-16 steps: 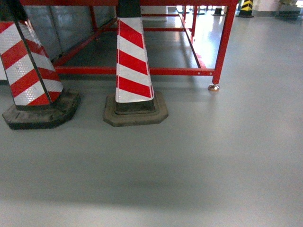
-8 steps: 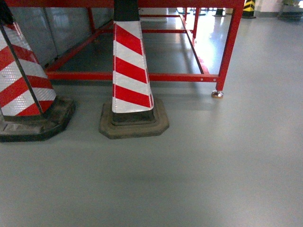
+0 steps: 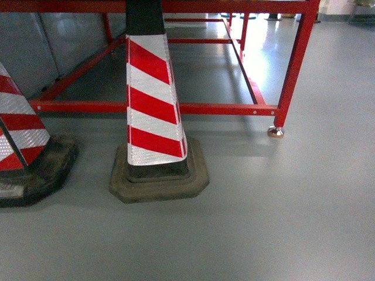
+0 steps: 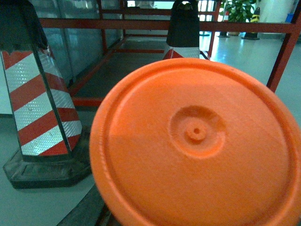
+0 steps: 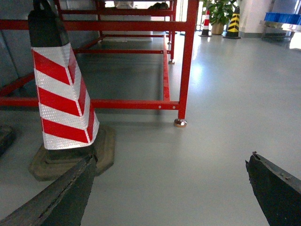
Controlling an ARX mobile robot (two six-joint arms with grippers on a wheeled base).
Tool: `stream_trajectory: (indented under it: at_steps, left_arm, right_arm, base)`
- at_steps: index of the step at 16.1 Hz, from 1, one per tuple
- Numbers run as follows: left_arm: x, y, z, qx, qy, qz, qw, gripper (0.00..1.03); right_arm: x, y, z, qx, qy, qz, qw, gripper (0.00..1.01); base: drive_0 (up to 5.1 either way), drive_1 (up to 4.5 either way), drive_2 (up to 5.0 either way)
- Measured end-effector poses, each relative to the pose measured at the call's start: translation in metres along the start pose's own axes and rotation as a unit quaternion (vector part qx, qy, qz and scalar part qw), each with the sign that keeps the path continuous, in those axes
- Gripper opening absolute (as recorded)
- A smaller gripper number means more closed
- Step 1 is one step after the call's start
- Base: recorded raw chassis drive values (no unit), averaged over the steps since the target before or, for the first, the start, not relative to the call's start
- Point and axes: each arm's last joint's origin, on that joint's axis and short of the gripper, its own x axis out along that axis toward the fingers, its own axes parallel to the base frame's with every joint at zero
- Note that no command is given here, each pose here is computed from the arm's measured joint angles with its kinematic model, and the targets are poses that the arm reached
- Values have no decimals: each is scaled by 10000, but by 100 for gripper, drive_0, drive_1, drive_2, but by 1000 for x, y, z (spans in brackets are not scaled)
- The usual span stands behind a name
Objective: Pick capacitor and pack into box
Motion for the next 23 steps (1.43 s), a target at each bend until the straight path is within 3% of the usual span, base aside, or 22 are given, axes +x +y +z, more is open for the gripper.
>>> stream_trajectory:
  at_steps: [4,23]
  left_arm:
    - [0,0,0,0,-6,-2,10000,44]
    - [0,0,0,-2,-6,2,10000,44]
  right_arm:
    - [0,0,0,0,2,0,10000,98]
    - [0,0,0,-10,2,8,10000,98]
  base:
    - [3,423,-417]
    - [0,0,0]
